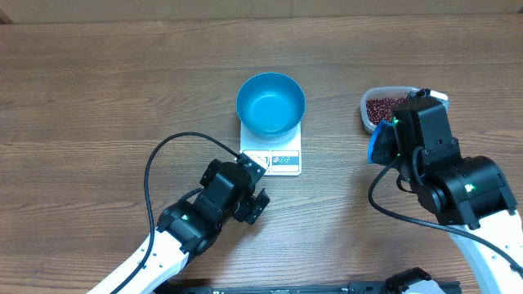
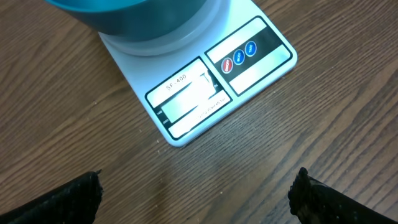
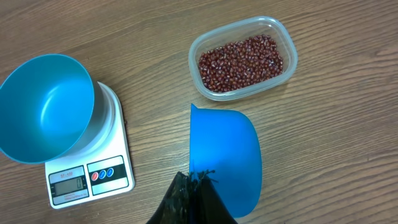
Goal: Scoop item into bowl and weigh 150g on scale
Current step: 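Move the right gripper with the blue scoop over the bean tub, then lower the blue scoop into the red beans with the right gripper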
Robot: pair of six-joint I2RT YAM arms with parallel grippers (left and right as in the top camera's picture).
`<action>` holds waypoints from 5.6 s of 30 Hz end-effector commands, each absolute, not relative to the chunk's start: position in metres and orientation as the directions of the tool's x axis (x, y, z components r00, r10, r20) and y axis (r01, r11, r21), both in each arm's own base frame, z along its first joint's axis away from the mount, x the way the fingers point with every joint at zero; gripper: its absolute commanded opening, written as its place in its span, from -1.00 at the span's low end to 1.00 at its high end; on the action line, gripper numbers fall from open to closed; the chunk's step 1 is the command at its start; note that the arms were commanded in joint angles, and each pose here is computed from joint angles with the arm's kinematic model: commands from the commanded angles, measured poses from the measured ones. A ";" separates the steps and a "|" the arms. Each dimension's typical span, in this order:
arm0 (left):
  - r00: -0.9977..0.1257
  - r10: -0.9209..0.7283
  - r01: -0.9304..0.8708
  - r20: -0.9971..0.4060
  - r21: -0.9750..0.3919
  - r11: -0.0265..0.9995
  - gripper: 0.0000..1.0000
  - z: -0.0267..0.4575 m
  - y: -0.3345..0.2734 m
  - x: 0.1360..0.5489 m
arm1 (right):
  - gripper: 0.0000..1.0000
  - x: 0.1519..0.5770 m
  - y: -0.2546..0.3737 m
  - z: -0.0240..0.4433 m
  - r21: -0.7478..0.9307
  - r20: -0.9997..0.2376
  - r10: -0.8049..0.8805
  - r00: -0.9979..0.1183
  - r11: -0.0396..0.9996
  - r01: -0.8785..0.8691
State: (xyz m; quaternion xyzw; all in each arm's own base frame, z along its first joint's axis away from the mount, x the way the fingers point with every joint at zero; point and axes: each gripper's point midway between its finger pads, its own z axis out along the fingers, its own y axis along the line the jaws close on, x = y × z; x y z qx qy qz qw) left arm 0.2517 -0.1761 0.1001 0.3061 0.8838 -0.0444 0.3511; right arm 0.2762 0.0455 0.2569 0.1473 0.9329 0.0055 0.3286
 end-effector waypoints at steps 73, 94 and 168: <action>-0.505 0.506 0.581 -0.700 0.158 0.798 0.99 0.113 -0.183 0.262 | -0.93 0.320 0.013 0.267 -0.009 -0.644 0.189 -0.741 0.967 0.255; -0.505 0.506 0.581 -0.700 0.158 0.798 0.99 0.113 -0.183 0.262 | -0.92 0.413 -0.030 0.230 -0.241 -0.486 0.015 -0.874 0.959 0.151; -0.505 0.506 0.581 -0.700 0.158 0.798 0.99 0.113 -0.183 0.262 | -0.93 0.434 0.005 0.122 -0.150 -0.248 -0.081 -0.965 0.988 -0.044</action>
